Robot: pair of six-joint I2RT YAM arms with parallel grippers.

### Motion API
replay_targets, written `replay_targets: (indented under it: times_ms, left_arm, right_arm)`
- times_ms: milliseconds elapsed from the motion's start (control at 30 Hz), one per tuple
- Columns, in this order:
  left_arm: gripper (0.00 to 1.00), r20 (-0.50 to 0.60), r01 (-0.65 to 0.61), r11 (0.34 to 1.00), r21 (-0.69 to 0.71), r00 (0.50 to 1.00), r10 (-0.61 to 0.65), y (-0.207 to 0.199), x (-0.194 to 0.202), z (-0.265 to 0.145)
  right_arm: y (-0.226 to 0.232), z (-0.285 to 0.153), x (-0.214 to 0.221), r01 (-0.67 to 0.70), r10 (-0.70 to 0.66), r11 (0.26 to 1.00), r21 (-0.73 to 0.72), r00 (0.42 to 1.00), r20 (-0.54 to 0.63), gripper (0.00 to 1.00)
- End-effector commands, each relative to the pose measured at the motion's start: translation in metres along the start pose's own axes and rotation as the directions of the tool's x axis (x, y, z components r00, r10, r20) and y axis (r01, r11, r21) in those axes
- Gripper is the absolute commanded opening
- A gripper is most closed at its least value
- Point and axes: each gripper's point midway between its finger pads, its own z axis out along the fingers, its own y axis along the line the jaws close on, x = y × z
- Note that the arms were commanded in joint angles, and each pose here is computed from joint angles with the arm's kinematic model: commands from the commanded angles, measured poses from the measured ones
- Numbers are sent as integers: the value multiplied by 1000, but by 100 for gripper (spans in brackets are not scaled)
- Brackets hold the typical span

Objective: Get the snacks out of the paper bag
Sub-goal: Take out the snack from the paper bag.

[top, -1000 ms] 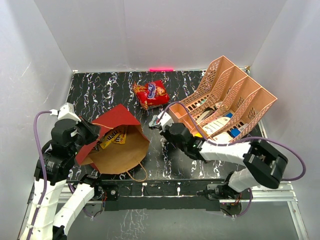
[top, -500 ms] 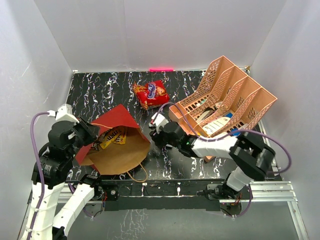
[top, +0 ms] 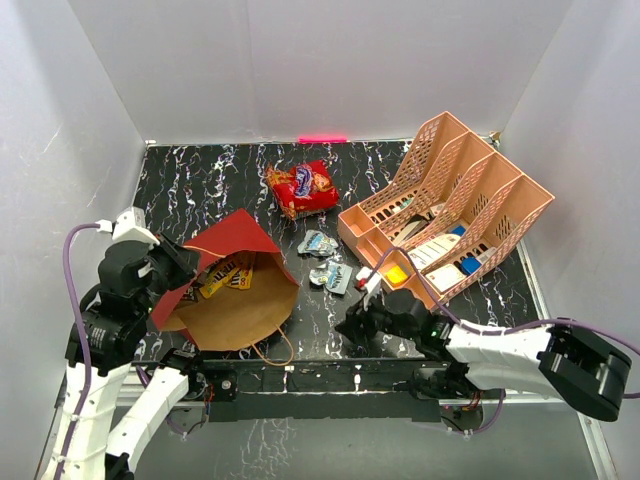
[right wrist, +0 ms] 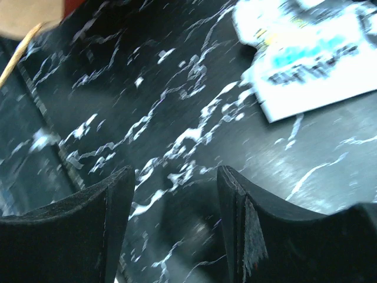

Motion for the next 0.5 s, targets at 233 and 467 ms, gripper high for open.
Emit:
replay_targets:
  times_ms: [233, 467]
  left_arm:
    - [13, -3, -1, 1000, 7, 1000, 1, -4, -1, 5]
    - [13, -1, 5, 1000, 4, 1000, -5, -3, -2, 0]
  right_arm:
    - [120, 0, -116, 364, -264, 878, -311, 910, 320, 64]
    - [134, 56, -158, 546, -466, 813, -204, 819, 334, 65]
